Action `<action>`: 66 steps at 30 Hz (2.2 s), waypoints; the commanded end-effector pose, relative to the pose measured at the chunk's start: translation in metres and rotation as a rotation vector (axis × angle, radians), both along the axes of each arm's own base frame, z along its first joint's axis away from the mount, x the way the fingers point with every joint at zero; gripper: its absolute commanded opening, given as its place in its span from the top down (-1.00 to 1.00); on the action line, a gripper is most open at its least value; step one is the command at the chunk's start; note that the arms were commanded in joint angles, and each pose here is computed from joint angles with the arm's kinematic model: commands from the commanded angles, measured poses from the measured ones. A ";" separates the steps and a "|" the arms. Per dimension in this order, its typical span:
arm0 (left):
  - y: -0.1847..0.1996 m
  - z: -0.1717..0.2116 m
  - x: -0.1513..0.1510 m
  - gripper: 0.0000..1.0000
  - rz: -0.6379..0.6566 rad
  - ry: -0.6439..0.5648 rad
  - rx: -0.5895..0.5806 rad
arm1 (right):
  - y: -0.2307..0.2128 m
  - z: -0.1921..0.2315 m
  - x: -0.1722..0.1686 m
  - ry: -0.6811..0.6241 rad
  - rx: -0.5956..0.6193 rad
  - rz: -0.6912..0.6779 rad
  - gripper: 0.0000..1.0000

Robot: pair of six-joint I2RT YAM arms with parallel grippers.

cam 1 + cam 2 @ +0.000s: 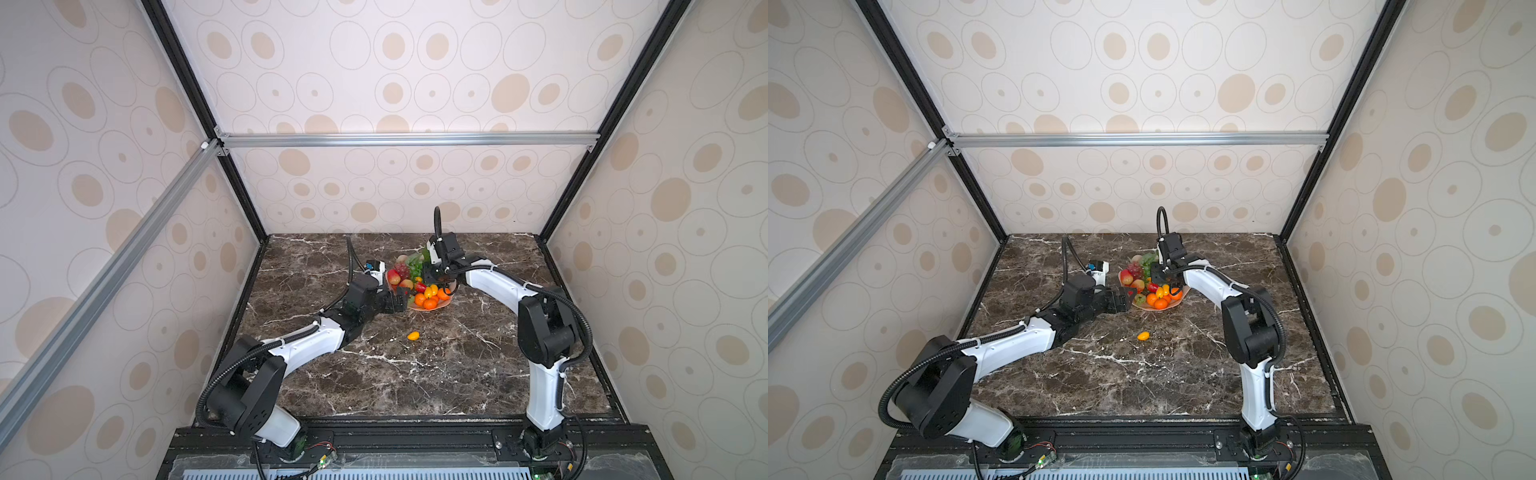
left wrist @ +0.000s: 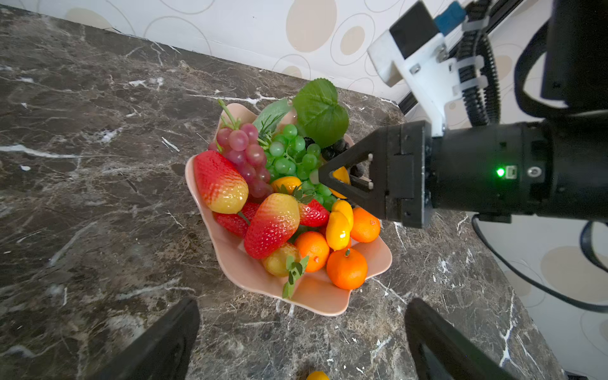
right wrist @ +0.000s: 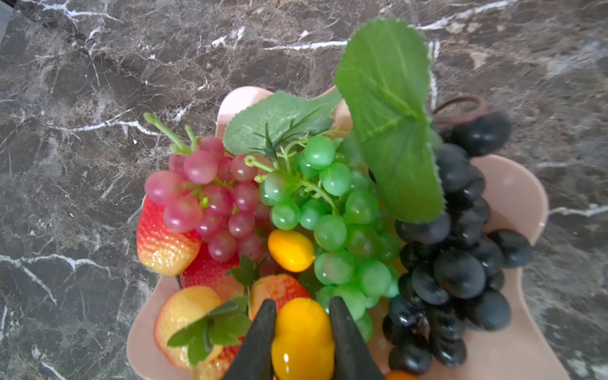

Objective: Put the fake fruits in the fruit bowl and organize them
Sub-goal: 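Open the right gripper to drop the yellow fruit into the bowl, then swing the right gripper back to the last yellow fruit on the table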

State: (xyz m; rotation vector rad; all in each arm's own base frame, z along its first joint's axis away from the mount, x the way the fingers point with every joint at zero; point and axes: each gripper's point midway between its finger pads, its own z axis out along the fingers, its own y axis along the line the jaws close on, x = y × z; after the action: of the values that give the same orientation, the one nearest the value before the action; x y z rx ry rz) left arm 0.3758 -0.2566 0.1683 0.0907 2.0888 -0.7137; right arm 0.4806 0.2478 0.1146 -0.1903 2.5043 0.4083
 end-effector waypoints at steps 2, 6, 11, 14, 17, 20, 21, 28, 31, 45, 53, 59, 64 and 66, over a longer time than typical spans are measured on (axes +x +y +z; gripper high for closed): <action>0.005 0.017 0.003 -0.97 0.019 -0.022 -0.027 | 0.003 -0.009 0.000 0.045 -0.017 0.028 0.42; 0.007 0.018 0.002 -0.96 0.020 -0.023 -0.024 | 0.006 -0.014 0.001 0.055 -0.013 0.034 0.32; 0.011 0.018 0.001 -0.97 0.026 -0.022 -0.025 | 0.008 -0.010 0.003 0.048 -0.008 0.040 0.16; 0.013 0.019 0.000 -0.96 0.028 -0.026 -0.027 | 0.008 -0.002 0.004 0.036 -0.008 0.043 0.08; 0.014 0.024 -0.002 -0.97 0.025 -0.038 -0.029 | 0.006 0.011 0.003 0.014 -0.004 0.042 0.06; 0.018 0.020 -0.010 -0.96 0.019 -0.021 -0.004 | 0.002 0.028 -0.001 -0.019 0.003 0.037 0.02; 0.018 0.021 -0.012 -0.97 0.013 -0.021 0.000 | 0.001 0.035 -0.003 -0.033 0.009 0.035 0.00; 0.034 0.012 -0.041 -0.97 0.003 0.006 0.054 | -0.009 0.059 -0.047 -0.097 0.012 0.007 -0.06; 0.039 0.003 -0.057 -0.97 -0.005 0.024 0.068 | -0.012 0.055 -0.078 -0.100 0.007 -0.016 -0.06; 0.038 -0.030 -0.107 -0.96 -0.056 0.084 0.032 | 0.037 -0.014 -0.185 0.007 -0.021 0.288 0.02; 0.043 -0.038 -0.118 -0.97 -0.053 0.101 -0.005 | 0.055 -0.037 -0.181 0.038 -0.055 0.557 -0.03; 0.047 -0.041 -0.126 -0.96 -0.054 0.107 -0.029 | 0.056 -0.054 -0.183 0.057 -0.100 0.700 -0.03; 0.045 -0.040 -0.125 -0.96 -0.061 0.106 -0.027 | 0.057 -0.063 -0.179 0.062 -0.136 0.767 -0.05; 0.044 -0.040 -0.123 -0.96 -0.060 0.106 -0.025 | 0.057 -0.066 -0.177 0.071 -0.155 0.783 -0.05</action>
State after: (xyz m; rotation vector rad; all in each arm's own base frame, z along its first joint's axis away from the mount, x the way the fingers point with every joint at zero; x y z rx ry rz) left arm 0.2497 -0.2069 0.1186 0.1071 2.2145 -0.7686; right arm 0.3052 0.3043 0.0517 -1.1318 2.4632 0.5324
